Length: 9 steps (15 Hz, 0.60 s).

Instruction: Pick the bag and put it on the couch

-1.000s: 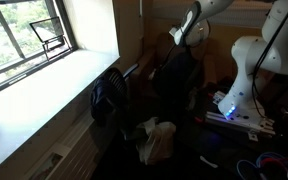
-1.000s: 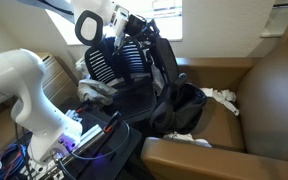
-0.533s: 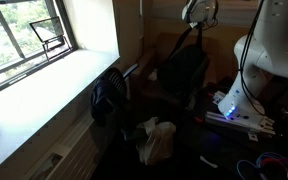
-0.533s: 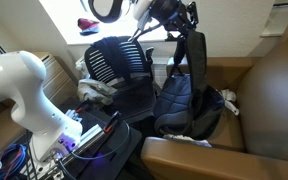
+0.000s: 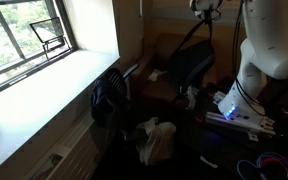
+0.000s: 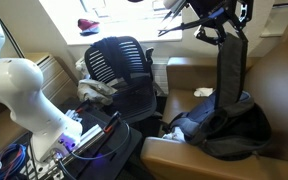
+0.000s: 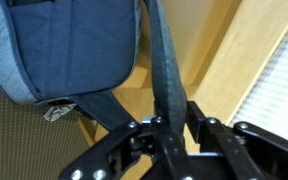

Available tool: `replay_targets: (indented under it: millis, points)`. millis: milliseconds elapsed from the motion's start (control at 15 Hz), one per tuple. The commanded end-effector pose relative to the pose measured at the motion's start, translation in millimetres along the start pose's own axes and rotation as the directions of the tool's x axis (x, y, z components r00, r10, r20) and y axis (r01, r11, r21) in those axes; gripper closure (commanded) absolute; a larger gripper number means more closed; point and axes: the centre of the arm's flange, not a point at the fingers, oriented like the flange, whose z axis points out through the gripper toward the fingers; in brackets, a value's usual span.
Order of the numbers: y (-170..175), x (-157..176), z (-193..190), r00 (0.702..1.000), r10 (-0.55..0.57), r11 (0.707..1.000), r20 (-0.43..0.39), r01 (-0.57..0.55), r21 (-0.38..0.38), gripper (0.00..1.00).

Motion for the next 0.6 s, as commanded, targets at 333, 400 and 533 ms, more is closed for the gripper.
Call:
replay_targets:
  millis: [333,400,533]
  points:
    - [-24,-18,1,0.961,0.275,0.948,-0.036,-0.264,0.178,0.97]
    - [-26,-19,-3,0.944,0.325,0.931,-0.053,-0.310,0.192,0.64]
    - [-16,-17,-7,0.960,0.280,0.949,-0.026,-0.273,0.161,0.94]
